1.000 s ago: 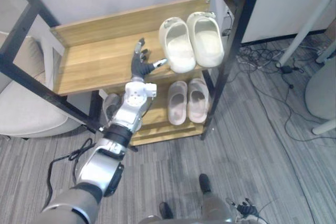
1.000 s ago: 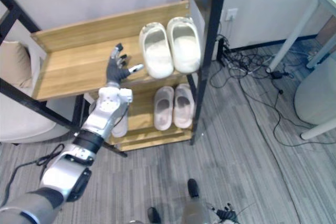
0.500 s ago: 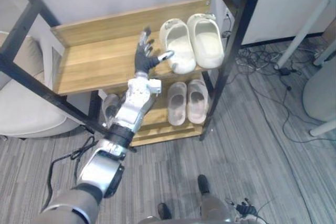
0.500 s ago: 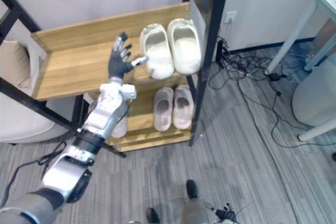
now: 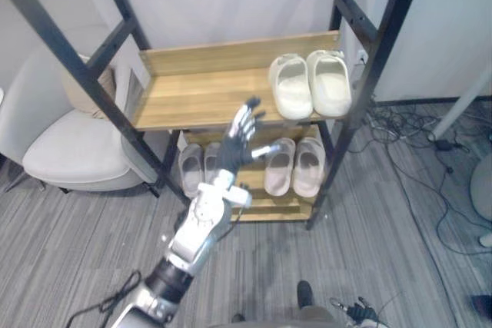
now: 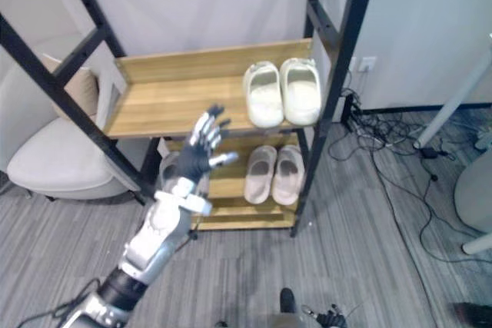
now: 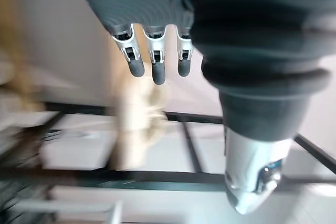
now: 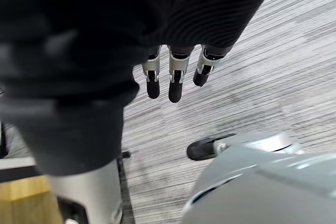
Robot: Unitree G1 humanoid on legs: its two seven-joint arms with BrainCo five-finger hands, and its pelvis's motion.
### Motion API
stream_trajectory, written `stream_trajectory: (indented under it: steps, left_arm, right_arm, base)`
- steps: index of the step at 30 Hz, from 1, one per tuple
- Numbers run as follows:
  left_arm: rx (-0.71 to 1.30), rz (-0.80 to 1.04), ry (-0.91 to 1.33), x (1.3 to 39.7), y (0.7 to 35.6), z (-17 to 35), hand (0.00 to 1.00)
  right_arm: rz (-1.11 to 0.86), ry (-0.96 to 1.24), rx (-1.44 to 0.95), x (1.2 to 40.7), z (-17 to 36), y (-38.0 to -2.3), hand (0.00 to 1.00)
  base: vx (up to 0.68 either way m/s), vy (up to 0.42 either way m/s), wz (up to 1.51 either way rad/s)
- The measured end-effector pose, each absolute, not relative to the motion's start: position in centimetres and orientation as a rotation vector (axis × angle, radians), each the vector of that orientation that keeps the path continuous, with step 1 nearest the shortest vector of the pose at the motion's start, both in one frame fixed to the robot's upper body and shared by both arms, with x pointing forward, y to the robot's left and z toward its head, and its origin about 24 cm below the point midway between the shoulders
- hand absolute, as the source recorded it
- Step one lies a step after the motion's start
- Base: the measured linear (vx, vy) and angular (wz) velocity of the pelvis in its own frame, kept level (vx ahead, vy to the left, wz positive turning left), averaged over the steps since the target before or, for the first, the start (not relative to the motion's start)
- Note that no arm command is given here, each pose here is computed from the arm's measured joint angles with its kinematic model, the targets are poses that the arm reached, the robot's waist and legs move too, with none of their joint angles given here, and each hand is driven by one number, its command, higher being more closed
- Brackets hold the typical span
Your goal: Organize the slippers on the shoe rack
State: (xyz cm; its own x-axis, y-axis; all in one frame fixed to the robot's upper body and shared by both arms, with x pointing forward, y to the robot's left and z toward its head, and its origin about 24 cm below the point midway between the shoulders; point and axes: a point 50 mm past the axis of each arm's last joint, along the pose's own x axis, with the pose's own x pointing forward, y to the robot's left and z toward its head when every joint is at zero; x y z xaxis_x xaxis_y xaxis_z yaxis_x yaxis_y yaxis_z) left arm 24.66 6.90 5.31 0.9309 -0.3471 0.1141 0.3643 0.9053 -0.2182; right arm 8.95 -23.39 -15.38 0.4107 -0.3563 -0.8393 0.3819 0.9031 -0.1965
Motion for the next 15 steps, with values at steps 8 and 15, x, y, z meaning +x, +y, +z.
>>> stream_trajectory:
  steps: [8, 15]
  left_arm:
    - [-0.141, -0.213, 0.553, 19.5, 10.6, -8.4, 0.0]
    - [-0.003, 0.056, 0.915, 14.1, 17.0, -14.5, 0.0]
  right_arm:
    - [-0.462, 1.06, 0.038, 8.6, -15.6, -23.0, 0.0]
    - [-0.456, 1.095, 0.069, 8.0, -16.1, -21.7, 0.0]
  base:
    - [0.04, -0.024, 0.03]
    - [0.02, -0.021, 0.0]
